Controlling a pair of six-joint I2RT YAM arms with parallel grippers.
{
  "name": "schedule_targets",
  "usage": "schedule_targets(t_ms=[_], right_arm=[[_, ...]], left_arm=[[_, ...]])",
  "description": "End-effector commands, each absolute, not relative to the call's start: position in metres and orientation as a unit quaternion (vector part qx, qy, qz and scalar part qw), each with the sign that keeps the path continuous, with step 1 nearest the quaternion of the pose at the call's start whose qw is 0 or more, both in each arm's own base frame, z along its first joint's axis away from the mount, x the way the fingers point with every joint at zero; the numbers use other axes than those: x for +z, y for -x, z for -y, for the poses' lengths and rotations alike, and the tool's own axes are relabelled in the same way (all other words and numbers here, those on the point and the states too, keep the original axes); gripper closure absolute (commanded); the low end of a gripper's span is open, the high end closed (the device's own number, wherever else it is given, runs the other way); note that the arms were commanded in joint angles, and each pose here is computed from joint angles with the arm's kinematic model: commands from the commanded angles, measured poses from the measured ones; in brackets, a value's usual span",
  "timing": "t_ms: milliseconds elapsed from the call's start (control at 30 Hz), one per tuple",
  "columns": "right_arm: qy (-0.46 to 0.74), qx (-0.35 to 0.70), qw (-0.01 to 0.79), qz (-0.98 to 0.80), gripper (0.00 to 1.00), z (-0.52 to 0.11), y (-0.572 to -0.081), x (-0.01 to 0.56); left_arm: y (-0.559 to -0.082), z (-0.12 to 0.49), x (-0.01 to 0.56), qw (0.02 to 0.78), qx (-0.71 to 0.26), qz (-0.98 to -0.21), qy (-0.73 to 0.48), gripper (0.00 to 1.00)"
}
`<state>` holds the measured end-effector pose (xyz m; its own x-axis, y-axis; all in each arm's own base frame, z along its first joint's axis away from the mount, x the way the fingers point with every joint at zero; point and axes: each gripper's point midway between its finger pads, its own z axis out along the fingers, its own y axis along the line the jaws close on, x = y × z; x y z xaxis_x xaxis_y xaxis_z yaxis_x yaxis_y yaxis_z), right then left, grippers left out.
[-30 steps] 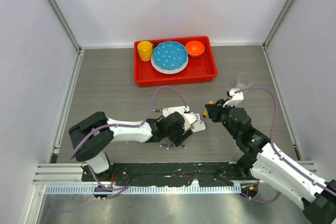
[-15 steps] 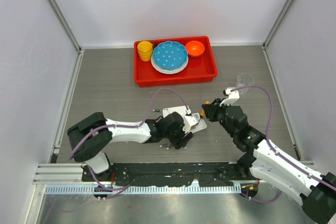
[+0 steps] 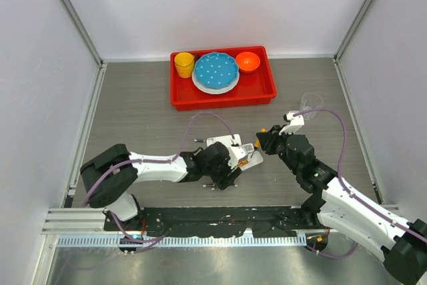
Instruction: Unload the batteries from the remote control
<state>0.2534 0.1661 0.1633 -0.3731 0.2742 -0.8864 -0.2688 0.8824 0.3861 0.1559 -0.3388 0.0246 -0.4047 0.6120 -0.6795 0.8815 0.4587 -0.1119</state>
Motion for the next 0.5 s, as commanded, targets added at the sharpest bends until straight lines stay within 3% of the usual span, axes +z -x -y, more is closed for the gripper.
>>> schedule_targets(t_ms=[0, 200, 467], right_arm=[[-0.011, 0.259, 0.582, -0.770, 0.98, -0.169, -0.258, 0.182], [-0.011, 0.262, 0.579, -0.772, 0.99, -0.170, -0.257, 0.180], [-0.006, 0.257, 0.569, -0.781, 0.99, -0.171, -0.257, 0.169]], left_arm=[[-0.180, 0.334, 0.038, 0.307, -0.238, -0.815, -0.430, 0.32], [-0.183, 0.354, 0.036, 0.284, -0.246, -0.804, -0.462, 0.30], [-0.182, 0.357, 0.028, 0.275, -0.246, -0.802, -0.470, 0.38]])
